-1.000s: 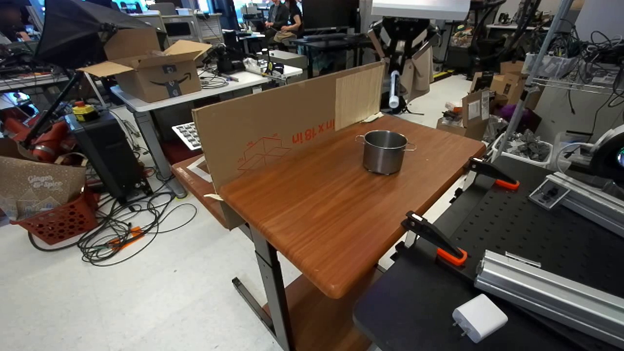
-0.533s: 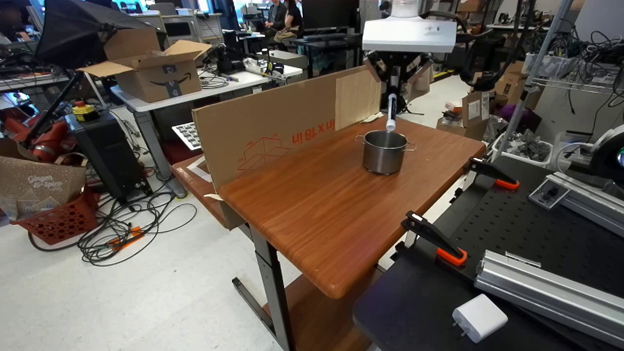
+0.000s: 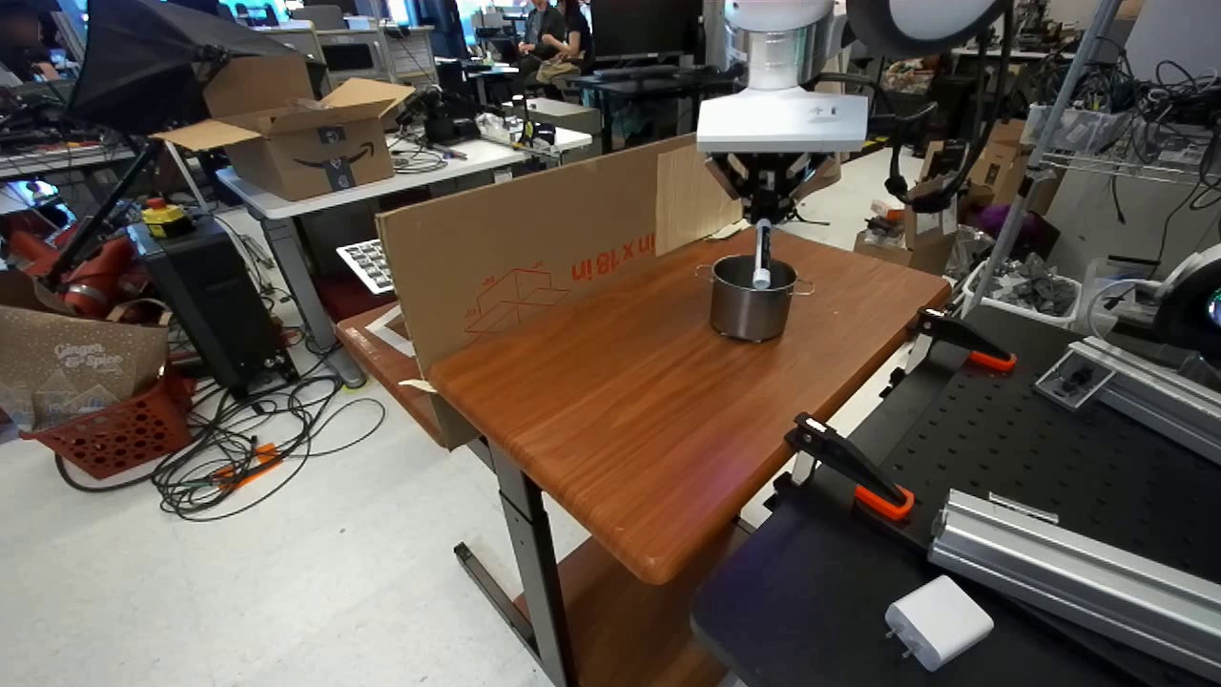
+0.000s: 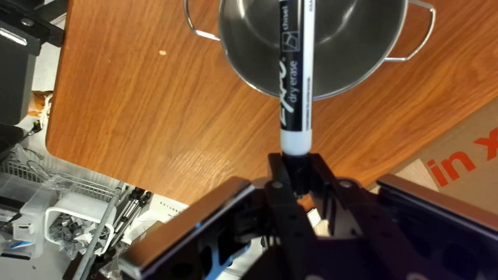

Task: Put the marker inside the pot

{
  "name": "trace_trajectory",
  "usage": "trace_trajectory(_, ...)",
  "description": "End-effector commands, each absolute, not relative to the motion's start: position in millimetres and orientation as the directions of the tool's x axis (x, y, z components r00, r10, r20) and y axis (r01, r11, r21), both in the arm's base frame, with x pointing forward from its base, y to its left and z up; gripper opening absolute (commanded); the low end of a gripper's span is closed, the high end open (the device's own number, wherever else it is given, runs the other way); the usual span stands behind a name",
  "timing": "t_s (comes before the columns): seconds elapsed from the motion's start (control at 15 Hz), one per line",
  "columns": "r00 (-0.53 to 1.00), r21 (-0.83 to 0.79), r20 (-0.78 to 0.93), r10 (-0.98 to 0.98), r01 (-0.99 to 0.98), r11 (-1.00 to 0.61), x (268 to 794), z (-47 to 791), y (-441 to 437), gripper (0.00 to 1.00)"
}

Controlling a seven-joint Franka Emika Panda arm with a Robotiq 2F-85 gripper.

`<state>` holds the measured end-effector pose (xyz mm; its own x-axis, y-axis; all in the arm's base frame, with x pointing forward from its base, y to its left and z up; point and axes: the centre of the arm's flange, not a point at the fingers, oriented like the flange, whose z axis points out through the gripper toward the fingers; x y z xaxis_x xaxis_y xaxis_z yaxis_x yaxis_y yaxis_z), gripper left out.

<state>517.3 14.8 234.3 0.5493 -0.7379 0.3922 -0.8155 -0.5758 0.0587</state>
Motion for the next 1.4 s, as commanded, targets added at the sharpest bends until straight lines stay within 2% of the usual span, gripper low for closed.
trace_trajectory(0.0,0.552,0.091,0.416,-0.723,-0.816,-0.571,525.0,223.3,20.5,0.05)
trace_trajectory(0.07,0.554,0.094,0.413,-0.722,-0.815,-0.572,526.0,221.7,21.3,0.05)
trace_trajectory(0.13,0.556,0.098,0.412,-0.722,-0.815,-0.571,526.5,220.0,21.9,0.09)
trace_trajectory(0.2,0.558,0.102,0.408,-0.722,-0.814,-0.572,526.5,219.7,22.0,0.44)
trace_trajectory(0.27,0.557,0.099,0.408,-0.723,-0.815,-0.571,527.5,218.8,22.0,0.45)
trace_trajectory(0.73,0.555,0.095,0.406,-0.726,-0.816,-0.57,530.2,223.8,21.6,0.95)
trace_trajectory(0.8,0.557,0.095,0.401,-0.727,-0.815,-0.572,530.0,225.3,21.8,1.0)
trace_trajectory(1.33,0.586,0.106,0.368,-0.722,-0.798,-0.593,522.5,233.0,27.1,1.0)
